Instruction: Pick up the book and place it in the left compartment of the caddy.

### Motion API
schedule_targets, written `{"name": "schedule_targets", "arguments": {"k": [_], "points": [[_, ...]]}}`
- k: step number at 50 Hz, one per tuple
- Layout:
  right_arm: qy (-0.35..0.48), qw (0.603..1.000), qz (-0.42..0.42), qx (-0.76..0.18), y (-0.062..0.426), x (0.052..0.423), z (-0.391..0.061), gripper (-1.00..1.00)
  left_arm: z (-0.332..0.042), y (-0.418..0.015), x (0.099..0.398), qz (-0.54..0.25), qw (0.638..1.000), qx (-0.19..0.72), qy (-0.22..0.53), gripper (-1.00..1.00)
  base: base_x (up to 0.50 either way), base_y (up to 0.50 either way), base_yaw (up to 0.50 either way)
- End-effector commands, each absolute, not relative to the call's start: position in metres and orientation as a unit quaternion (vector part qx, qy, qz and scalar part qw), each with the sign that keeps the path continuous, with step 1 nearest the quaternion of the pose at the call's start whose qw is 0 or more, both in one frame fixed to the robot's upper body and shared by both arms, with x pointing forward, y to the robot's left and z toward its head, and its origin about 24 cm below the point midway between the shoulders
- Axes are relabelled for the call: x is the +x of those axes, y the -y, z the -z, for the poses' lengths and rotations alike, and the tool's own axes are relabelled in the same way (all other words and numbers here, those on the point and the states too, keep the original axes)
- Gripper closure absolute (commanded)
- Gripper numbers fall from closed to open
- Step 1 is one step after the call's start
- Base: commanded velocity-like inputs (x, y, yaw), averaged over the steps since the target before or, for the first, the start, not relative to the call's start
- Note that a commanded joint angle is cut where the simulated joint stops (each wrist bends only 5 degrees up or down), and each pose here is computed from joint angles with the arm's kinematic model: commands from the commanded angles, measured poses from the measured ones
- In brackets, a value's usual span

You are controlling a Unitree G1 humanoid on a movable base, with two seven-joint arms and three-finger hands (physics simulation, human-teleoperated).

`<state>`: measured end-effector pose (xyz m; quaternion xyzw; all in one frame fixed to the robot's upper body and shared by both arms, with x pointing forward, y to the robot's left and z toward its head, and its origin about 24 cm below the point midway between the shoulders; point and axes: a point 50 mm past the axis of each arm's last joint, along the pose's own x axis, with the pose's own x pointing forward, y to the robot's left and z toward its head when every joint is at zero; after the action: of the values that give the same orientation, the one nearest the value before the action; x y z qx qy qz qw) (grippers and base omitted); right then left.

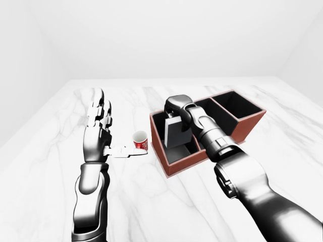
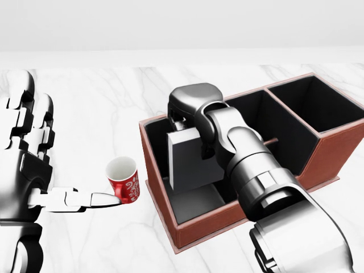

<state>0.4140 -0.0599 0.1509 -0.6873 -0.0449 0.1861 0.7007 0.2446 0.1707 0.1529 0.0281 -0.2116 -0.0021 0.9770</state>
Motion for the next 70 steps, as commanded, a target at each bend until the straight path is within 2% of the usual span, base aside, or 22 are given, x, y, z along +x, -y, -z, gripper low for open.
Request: {"name": "schedule_targets", "arguments": {"k": [1,18,26,36,41,70], "points": [[0.053,0.706,-0.176,-0.684,0.056,0.413,-0.145,1.0,-0.151,-0.172,0.246,0.001,0.978,0.028,0.207,-1.0,0.0,0.0,0.0],[0.07,0.683,-0.167,-0.708,0.052,0.407,-0.126,1.0,-0.146,-0.172,0.248,0.003,0.98,0.026,0.197,-1.0,0.0,0.0,0.0],[0.06,0.692,-0.177,-0.697,0.05,0.404,-0.117,1.0,-0.145,-0.174,0.248,0.0,0.981,0.027,0.193,-1.0,0.0,0.0,0.0],[0.061,0.683,-0.181,-0.705,0.049,0.401,-0.109,1.0,-0.145,-0.175,0.25,-0.002,0.981,0.026,0.193,-1.0,0.0,0.0,0.0],[0.065,0.668,-0.18,-0.719,0.05,0.4,-0.105,1.0,-0.144,-0.175,0.249,-0.002,0.981,0.026,0.191,-1.0,0.0,0.0,0.0],[0.072,0.642,-0.188,-0.74,0.046,0.396,-0.098,1.0,-0.141,-0.177,0.25,-0.005,0.983,0.025,0.184,-1.0,0.0,0.0,0.0]]}}
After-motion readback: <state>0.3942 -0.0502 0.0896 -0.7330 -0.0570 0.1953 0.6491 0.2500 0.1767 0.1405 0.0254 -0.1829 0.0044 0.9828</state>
